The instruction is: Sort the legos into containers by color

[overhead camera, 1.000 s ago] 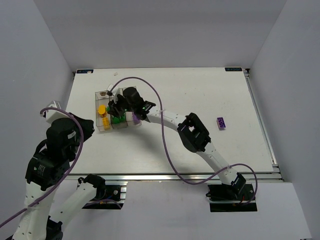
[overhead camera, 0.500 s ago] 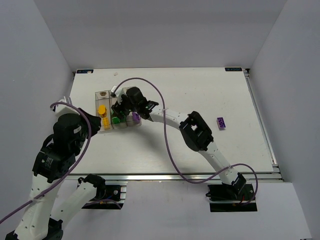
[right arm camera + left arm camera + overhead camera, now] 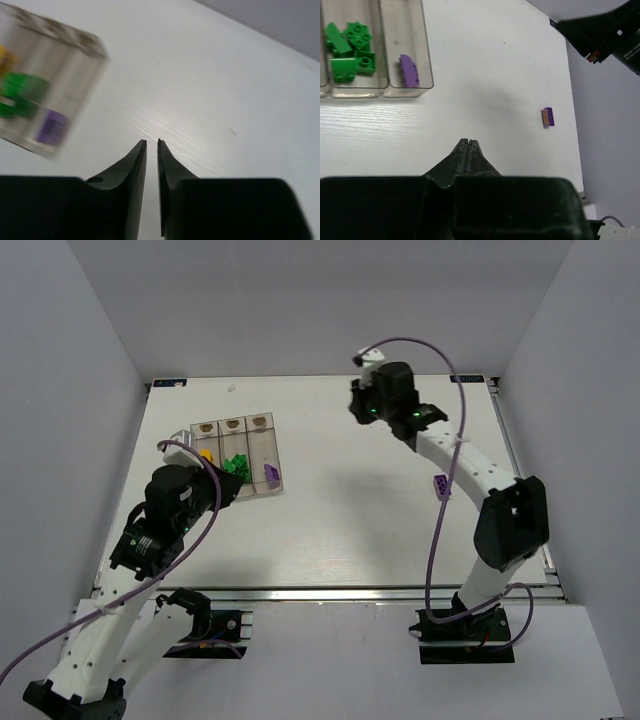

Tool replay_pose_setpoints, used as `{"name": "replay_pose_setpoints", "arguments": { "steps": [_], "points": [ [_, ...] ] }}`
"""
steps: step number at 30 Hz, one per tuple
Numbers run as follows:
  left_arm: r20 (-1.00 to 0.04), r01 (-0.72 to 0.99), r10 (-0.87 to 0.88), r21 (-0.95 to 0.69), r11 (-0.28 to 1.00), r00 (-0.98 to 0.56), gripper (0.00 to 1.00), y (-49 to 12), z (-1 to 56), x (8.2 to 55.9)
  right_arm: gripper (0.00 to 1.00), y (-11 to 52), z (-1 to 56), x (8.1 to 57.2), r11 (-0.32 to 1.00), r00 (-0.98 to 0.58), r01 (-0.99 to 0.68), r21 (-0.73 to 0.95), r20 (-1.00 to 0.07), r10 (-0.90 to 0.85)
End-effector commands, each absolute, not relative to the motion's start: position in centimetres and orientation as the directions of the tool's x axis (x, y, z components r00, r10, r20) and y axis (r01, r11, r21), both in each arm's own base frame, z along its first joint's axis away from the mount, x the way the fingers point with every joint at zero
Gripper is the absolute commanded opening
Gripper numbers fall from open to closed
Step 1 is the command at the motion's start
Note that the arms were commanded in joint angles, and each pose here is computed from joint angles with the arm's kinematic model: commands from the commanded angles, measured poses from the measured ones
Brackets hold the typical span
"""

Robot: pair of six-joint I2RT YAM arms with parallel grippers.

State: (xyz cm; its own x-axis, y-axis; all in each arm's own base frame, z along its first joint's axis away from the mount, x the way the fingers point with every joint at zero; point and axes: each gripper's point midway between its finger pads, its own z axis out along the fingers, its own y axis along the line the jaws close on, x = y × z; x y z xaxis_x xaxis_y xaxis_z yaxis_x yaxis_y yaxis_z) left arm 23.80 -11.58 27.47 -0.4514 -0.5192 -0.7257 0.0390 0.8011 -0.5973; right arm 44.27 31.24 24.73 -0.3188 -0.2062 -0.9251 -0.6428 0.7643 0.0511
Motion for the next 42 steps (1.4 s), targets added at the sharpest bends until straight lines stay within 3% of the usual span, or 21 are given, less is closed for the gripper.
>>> {"name": "replay_pose_setpoints", "arguments": {
  "steps": [1, 3, 8, 15, 28, 30, 31, 32, 34, 37, 40, 42],
  "points": [
    [-0.739, 0.178, -0.511, -0.629, 0.757, -0.440, 0.02, -13.8, 29.2, 24.6, 0.22, 21.8, 16.3, 41.6, 0.875, -0.573, -0.485, -0.014, -0.751, -0.329],
    [-0.740, 0.179, -0.500, -0.623, 0.761, -0.449, 0.05, -14.1, 28.7, 25.1, 0.48, 16.0, 13.8, 40.1, 0.914, -0.673, -0.404, -0.046, -0.662, -0.330],
    [-0.738, 0.187, -0.489, -0.622, 0.760, -0.466, 0.10, -14.8, 27.9, 25.9, 0.89, 8.2, 11.0, 38.1, 0.947, -0.785, -0.307, -0.099, -0.536, -0.310],
    [-0.726, 0.200, -0.489, -0.635, 0.746, -0.484, 0.12, -15.6, 27.4, 26.5, 0.89, 2.1, 7.2, 37.1, 0.960, -0.857, -0.219, -0.175, -0.436, -0.275],
    [-0.709, 0.131, -0.536, -0.650, 0.748, -0.458, 0.12, -14.1, 27.0, 25.7, 0.63, 0.6, 3.5, 39.3, 0.975, -0.900, -0.214, -0.058, -0.377, -0.220],
    [-0.708, 0.123, -0.544, -0.653, 0.747, -0.450, 0.13, -13.8, 27.1, 25.5, 0.48, 1.0, 3.8, 39.7, 0.973, -0.898, -0.230, -0.032, -0.379, -0.224],
    [-0.707, 0.125, -0.546, -0.655, 0.746, -0.448, 0.12, -13.8, 27.2, 25.4, 0.40, 1.9, 4.2, 40.0, 0.967, -0.888, -0.255, 0.012, -0.399, -0.229],
    [-0.704, 0.122, -0.549, -0.658, 0.743, -0.452, 0.12, -13.8, 27.2, 25.3, 0.22, 2.3, 4.6, 40.2, 0.957, -0.877, -0.288, 0.024, -0.409, -0.253],
    [-0.705, 0.095, -0.564, -0.656, 0.749, -0.430, 0.12, -13.2, 27.1, 25.3, 0.01, 4.6, 6.6, 41.0, 0.924, -0.835, -0.369, 0.102, -0.473, -0.281],
    [-0.699, 0.086, -0.578, -0.665, 0.742, -0.420, 0.12, -12.9, 27.0, 25.2, 0.00, 10.6, 11.0, 40.9, 0.768, -0.701, -0.595, 0.239, -0.621, -0.350],
    [-0.701, 0.072, -0.587, -0.665, 0.743, -0.405, 0.12, -12.6, 27.1, 25.3, 0.00, 18.0, 15.3, 39.6, 0.539, -0.494, -0.807, 0.241, -0.776, -0.392],
    [-0.704, 0.067, -0.592, -0.664, 0.745, -0.392, 0.12, -12.3, 27.4, 25.3, 0.00, 20.7, 17.1, 39.5, 0.470, -0.406, -0.858, 0.205, -0.833, -0.377]
  ]
}}
